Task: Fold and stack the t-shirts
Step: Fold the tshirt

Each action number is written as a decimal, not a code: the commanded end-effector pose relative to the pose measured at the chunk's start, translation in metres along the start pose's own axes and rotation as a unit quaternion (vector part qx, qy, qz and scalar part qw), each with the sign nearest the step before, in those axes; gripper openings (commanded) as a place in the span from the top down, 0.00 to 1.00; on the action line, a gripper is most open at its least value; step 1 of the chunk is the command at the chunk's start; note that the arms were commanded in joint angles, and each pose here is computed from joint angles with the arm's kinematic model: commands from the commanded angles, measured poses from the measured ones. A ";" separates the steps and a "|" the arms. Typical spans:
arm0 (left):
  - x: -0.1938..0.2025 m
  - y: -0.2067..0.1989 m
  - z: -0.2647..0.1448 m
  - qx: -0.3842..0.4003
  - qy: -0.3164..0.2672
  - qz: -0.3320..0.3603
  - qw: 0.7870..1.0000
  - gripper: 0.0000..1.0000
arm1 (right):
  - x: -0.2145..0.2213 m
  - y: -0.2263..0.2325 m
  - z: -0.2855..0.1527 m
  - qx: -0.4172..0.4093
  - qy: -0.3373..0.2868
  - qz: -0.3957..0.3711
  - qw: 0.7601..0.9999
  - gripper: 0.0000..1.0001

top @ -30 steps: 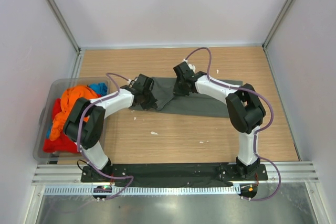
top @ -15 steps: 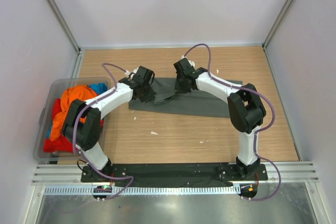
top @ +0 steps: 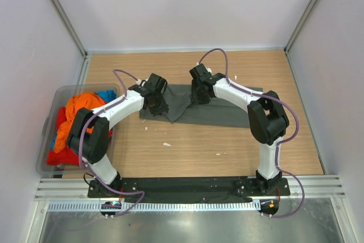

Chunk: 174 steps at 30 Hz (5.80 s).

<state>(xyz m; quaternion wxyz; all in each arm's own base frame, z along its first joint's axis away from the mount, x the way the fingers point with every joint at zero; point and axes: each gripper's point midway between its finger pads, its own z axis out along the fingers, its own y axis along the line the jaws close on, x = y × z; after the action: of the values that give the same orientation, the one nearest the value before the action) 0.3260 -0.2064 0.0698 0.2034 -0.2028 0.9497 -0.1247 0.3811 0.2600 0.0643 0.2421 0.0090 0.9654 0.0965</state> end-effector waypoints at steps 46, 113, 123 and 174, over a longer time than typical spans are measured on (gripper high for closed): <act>-0.195 0.017 0.064 -0.052 -0.089 0.045 0.994 0.63 | -0.055 -0.065 -0.016 0.003 -0.097 0.118 0.988 0.73; -0.150 -0.029 0.008 0.077 -0.062 0.065 0.993 0.64 | -0.101 -0.188 -0.073 0.053 -0.142 0.220 0.964 0.60; -0.111 0.046 0.038 -0.077 -0.024 0.023 0.997 0.68 | -0.090 -0.170 -0.093 0.018 -0.151 0.206 0.967 0.49; -0.179 -0.075 -0.074 0.116 -0.195 0.047 0.973 0.54 | -0.089 -0.155 -0.182 -0.009 -0.216 0.193 0.957 0.48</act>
<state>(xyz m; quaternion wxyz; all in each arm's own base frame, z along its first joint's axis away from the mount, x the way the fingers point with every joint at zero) 0.4939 -0.1376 0.1871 0.3844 -0.1929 0.8969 -0.1033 0.3868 0.0650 0.1919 0.3817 0.2141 0.8913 0.1186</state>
